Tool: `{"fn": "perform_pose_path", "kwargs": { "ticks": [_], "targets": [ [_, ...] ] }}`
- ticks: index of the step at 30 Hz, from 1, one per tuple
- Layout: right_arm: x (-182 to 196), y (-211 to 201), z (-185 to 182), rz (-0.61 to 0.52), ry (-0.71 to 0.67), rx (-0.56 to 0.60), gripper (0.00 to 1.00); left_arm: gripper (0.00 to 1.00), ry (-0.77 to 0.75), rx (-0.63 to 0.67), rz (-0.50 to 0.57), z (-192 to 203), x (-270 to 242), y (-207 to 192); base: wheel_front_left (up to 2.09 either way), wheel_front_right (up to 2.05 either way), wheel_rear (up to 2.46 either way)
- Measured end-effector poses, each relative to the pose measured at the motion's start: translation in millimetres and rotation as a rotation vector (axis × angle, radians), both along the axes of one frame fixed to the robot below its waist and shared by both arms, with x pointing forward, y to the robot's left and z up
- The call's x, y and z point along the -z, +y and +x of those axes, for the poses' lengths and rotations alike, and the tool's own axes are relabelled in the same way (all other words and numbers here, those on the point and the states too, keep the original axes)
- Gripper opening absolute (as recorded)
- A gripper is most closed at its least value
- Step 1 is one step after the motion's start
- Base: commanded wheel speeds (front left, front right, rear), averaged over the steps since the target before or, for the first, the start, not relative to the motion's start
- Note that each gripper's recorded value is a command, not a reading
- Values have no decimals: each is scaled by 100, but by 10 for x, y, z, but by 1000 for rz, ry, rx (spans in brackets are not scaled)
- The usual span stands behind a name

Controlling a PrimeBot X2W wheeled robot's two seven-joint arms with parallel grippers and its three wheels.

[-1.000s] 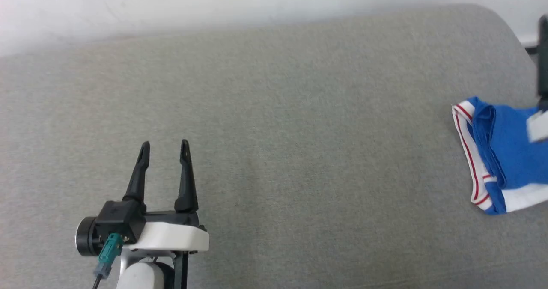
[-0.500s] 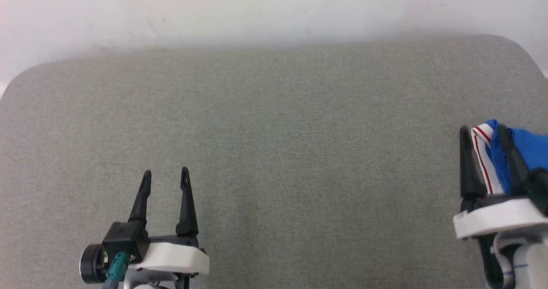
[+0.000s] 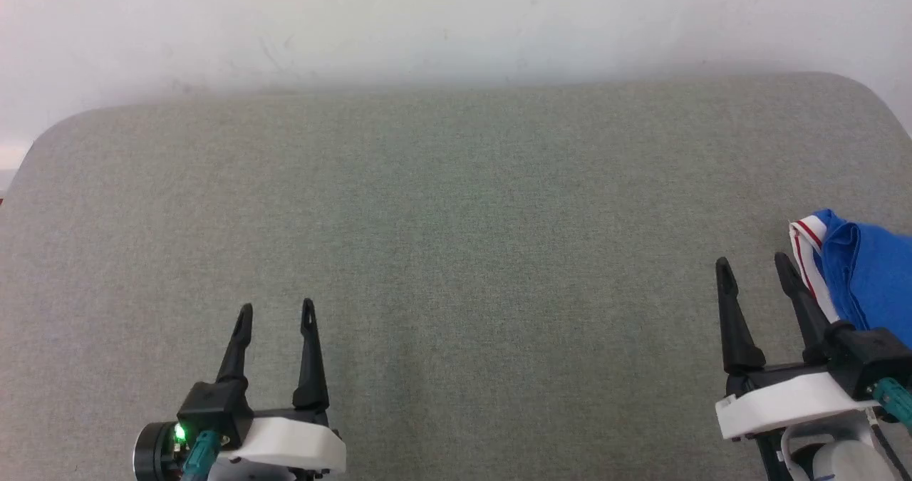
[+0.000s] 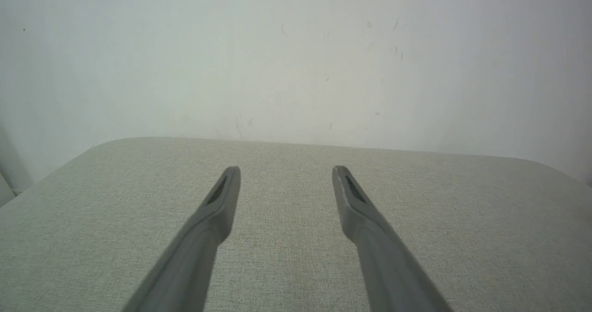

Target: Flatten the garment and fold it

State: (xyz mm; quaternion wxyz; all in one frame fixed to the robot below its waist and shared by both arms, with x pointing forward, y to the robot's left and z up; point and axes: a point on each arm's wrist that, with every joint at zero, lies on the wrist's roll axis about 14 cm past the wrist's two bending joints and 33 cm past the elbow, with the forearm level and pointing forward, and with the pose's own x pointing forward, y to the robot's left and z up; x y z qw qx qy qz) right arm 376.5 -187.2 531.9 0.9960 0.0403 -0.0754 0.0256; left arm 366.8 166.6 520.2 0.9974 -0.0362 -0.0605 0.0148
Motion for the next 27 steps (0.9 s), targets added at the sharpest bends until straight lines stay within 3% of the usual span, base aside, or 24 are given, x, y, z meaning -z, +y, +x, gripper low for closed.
{"fn": "perform_pose_path", "kwargs": {
  "ticks": [10, 11, 27],
  "targets": [
    [27, 29, -14, 5, 3, -6, 100, 100, -4, -15, 1, -23, -16, 25, 0, 0, 0],
    [29, 29, -13, 5, 4, -6, 0, 0, -5, -18, -3, -23, -20, 32, 0, 0, 0],
    [32, 34, -10, 0, 16, -9, 0, 0, 13, -19, 2, -23, -1, 43, 0, 0, 0]
  ]
}}
